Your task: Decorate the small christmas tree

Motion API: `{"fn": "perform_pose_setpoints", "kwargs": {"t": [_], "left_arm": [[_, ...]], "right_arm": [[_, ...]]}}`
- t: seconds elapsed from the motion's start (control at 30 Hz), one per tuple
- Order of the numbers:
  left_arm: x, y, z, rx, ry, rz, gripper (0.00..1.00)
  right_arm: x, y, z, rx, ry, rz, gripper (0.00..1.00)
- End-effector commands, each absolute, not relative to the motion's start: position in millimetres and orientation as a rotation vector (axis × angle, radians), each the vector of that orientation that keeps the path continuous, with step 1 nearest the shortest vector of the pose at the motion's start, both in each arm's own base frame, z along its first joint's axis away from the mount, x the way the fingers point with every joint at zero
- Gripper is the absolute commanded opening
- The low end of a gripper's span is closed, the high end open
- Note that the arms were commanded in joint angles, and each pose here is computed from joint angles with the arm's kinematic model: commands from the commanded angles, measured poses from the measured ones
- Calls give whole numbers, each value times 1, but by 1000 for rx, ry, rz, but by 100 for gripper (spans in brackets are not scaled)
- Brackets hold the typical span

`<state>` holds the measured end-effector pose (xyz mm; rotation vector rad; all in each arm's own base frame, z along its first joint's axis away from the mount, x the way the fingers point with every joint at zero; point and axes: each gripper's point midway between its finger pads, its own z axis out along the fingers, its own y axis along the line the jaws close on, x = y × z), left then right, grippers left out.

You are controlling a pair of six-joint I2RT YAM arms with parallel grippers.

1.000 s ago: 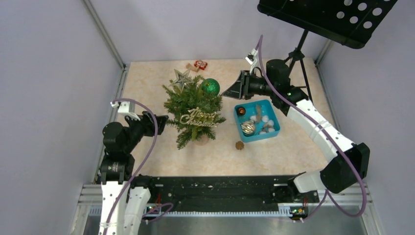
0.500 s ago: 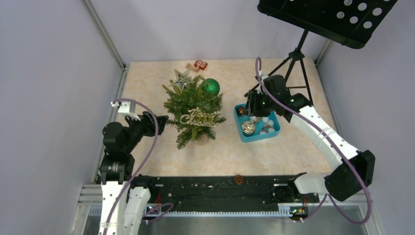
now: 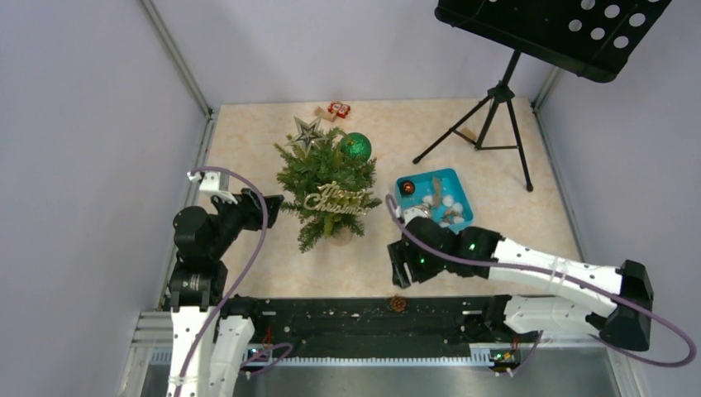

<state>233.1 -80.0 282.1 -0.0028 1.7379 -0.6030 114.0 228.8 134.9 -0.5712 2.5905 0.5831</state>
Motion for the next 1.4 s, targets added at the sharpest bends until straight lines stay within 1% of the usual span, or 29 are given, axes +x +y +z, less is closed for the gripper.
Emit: {"fn": "perform_pose_setpoints", "kwargs": {"t": [0.0, 0.1, 0.23, 0.3, 0.37, 0.53, 0.73, 0.93, 1.13, 1.23, 1.37], "left_arm": [[233, -75, 314, 30, 1634, -556, 69], [232, -76, 313, 31, 1635, -560, 69], [231, -77, 313, 28, 1627, -568, 69], [229, -77, 314, 31, 1623, -569, 69], [229, -76, 315, 34, 1620, -563, 69], [232, -74, 319, 44, 1612, -539, 69], [234, -74, 317, 56, 1626, -531, 69], [234, -73, 315, 47, 1636, -530, 69], [234, -73, 316, 47, 1636, -527, 69], [234, -73, 314, 47, 1642, -527, 69], [234, -73, 313, 44, 1645, -530, 69]], "right_arm": [[87, 239, 108, -503, 2605, 459, 66], [71, 239, 92, -567, 2597, 365, 67], [69, 244, 81, -547, 2582, 382, 60], [69, 245, 77, -541, 2571, 417, 58], [69, 243, 71, -569, 2551, 435, 58], [66, 233, 38, -726, 2557, 337, 57], [62, 252, 37, -817, 2512, 421, 59], [62, 243, 20, -836, 2538, 349, 58], [61, 239, 10, -857, 2570, 278, 50], [62, 236, 9, -839, 2576, 258, 43], [63, 237, 13, -818, 2572, 266, 30]]}}
